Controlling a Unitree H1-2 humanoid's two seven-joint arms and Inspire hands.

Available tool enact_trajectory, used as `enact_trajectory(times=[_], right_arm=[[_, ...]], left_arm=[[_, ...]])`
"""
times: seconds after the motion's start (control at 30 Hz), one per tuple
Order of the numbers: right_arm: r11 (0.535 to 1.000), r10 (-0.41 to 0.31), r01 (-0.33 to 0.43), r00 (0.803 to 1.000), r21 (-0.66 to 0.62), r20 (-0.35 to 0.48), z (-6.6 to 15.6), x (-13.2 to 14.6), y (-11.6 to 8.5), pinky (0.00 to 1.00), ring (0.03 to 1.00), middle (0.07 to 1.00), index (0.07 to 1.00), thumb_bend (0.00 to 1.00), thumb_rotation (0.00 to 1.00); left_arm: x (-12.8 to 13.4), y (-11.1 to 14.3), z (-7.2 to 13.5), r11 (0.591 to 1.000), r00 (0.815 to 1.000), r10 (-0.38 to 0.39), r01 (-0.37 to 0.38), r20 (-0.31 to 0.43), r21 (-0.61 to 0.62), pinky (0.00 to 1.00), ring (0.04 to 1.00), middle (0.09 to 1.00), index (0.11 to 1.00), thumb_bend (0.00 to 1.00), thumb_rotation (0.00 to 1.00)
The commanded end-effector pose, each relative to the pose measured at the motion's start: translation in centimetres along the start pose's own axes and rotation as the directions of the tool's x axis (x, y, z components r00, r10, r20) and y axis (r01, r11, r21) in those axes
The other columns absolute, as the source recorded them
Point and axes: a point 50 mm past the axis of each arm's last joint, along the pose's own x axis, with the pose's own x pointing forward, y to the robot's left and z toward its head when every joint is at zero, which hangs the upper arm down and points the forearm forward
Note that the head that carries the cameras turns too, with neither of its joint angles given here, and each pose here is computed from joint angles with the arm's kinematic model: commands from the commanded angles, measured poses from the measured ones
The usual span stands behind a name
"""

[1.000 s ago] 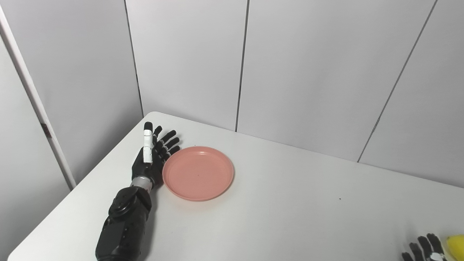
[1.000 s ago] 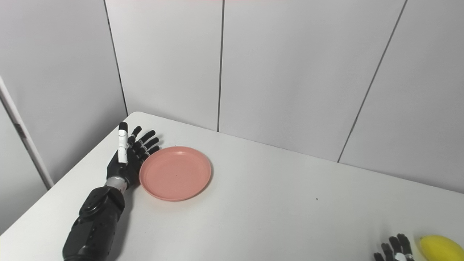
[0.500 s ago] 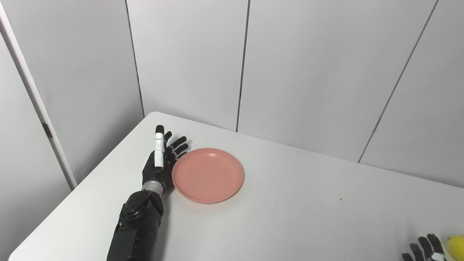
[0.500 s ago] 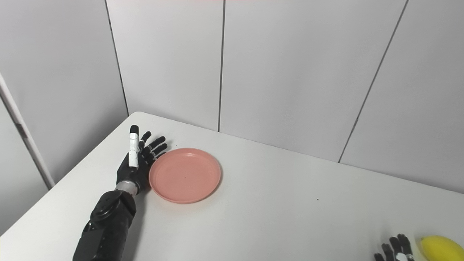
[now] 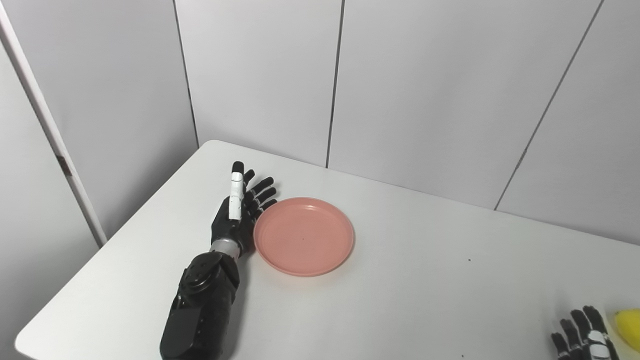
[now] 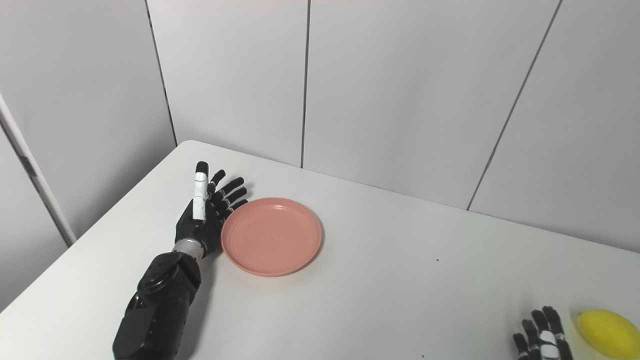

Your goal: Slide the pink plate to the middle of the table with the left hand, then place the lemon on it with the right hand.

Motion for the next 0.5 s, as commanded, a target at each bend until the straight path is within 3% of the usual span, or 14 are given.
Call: enact_trajectory(times=[0.0,0.33,0.47], right_arm=[[1.000,-0.004,0.004,0.999,-0.001,-0.033,-0.3,-0.2,0.4,1.00,0.974,0.954,0.934,0.55,0.55],[1.000,0.000,0.000,1.000,-0.012,-0.029,-0.9,-0.1,0.7,1.00,0.962,0.941,0.923,0.64,0.54],[1.000,-0.001,0.001,1.000,-0.007,-0.027,-0.9,-0.1,1.1,1.00,0.961,0.936,0.917,0.60,0.55]], left_arm=[[0.3,-1.0,1.8,0.999,0.998,-0.039,0.039,0.042,0.004,0.84,0.840,0.828,0.945,1.00,0.90],[-0.1,-2.2,1.5,0.998,0.998,-0.061,0.061,0.009,-0.010,0.81,0.835,0.835,0.957,1.00,0.91],[-0.1,-2.7,1.2,0.998,0.998,-0.067,0.067,0.001,-0.019,0.83,0.846,0.831,0.951,1.00,0.89]])
